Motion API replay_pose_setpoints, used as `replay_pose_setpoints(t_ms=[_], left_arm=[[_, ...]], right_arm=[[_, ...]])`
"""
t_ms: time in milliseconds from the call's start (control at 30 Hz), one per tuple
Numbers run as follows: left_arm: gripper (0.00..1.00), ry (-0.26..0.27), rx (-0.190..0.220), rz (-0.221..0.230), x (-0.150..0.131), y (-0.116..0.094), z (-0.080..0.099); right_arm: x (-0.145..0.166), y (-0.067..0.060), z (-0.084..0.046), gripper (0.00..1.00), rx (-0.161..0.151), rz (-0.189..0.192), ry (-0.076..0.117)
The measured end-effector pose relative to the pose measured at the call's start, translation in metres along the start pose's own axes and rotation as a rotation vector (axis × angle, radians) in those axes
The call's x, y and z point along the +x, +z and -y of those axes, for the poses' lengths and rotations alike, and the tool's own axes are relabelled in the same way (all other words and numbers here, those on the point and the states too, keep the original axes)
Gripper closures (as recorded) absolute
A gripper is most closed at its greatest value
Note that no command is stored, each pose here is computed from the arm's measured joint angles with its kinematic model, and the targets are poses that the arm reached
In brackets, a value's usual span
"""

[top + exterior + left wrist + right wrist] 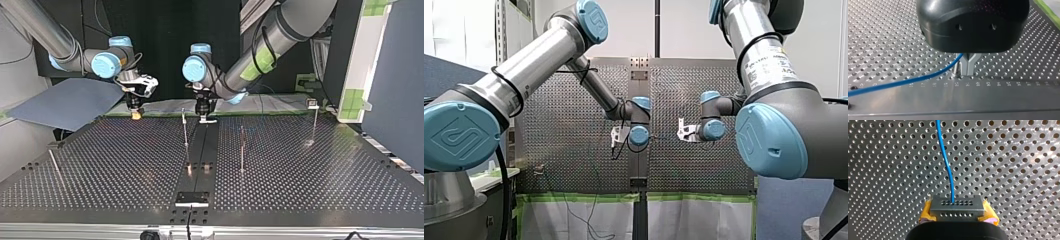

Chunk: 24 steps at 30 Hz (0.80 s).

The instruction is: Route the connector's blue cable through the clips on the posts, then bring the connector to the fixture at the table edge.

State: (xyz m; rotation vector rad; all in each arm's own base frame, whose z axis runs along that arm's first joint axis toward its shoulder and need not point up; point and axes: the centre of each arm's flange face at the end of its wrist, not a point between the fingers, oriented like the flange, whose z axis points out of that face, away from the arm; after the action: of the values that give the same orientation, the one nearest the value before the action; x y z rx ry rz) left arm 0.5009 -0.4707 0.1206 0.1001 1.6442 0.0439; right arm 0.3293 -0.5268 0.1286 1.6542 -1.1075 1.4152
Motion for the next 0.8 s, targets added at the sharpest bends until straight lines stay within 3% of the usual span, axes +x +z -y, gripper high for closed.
replay_pose_setpoints(t_ms=[400, 800], left_arm=[[1.0, -0.028, 0.015, -0.035, 0.025, 0.02, 0.004], [1.0, -0.042, 0.0, -0.023, 0.001, 0.045, 0.003]], right_arm=[[0.0, 0.001, -0.003, 1.0, -0.004, 0.006, -0.003], [0.003, 0.006, -0.017, 1.0, -0.026, -0.011, 0.003]])
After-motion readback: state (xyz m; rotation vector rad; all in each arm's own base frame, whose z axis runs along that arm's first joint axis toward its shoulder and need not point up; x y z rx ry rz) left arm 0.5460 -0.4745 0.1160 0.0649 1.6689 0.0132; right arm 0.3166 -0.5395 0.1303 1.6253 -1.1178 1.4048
